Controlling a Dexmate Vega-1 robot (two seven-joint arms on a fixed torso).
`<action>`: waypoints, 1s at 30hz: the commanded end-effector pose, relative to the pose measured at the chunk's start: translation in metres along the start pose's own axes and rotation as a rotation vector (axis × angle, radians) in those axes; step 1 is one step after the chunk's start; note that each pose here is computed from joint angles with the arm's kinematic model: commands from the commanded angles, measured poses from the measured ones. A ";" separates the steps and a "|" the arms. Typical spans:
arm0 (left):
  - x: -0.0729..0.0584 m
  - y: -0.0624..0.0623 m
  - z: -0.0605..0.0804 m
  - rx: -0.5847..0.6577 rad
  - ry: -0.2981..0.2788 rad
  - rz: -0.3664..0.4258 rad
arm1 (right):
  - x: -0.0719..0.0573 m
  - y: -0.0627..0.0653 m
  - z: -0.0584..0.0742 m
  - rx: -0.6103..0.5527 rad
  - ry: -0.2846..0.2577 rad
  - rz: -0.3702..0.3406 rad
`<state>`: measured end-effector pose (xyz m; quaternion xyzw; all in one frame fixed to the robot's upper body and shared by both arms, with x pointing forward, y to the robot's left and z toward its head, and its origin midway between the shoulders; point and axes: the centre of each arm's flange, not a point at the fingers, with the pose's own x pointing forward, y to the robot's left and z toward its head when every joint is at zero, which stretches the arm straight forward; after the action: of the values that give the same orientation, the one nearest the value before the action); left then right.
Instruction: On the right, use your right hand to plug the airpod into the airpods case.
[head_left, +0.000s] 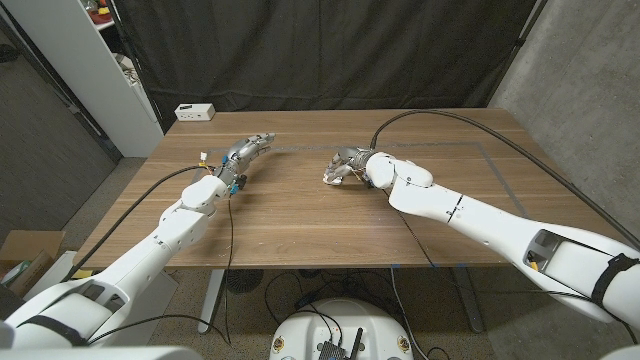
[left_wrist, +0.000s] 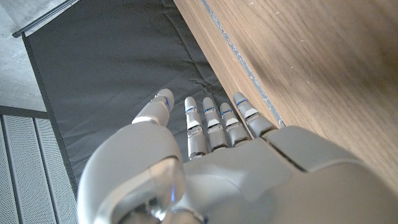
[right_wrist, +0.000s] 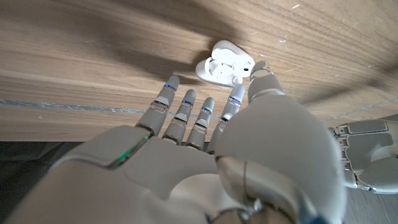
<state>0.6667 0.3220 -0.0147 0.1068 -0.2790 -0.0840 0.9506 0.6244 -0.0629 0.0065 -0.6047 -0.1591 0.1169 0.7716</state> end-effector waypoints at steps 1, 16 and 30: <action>-0.002 -0.005 -0.001 -0.003 0.000 0.011 | -0.030 0.014 -0.015 0.133 -0.042 -0.179; -0.005 -0.005 -0.002 -0.004 -0.008 0.017 | -0.038 0.036 -0.019 0.221 -0.050 -0.363; -0.001 -0.001 -0.003 -0.008 -0.027 0.011 | -0.030 0.038 -0.007 0.173 0.023 -0.335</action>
<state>0.6662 0.3204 -0.0218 0.1004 -0.2794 -0.0747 0.9520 0.6015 -0.0885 -0.0320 -0.4954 -0.2524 -0.0001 0.8312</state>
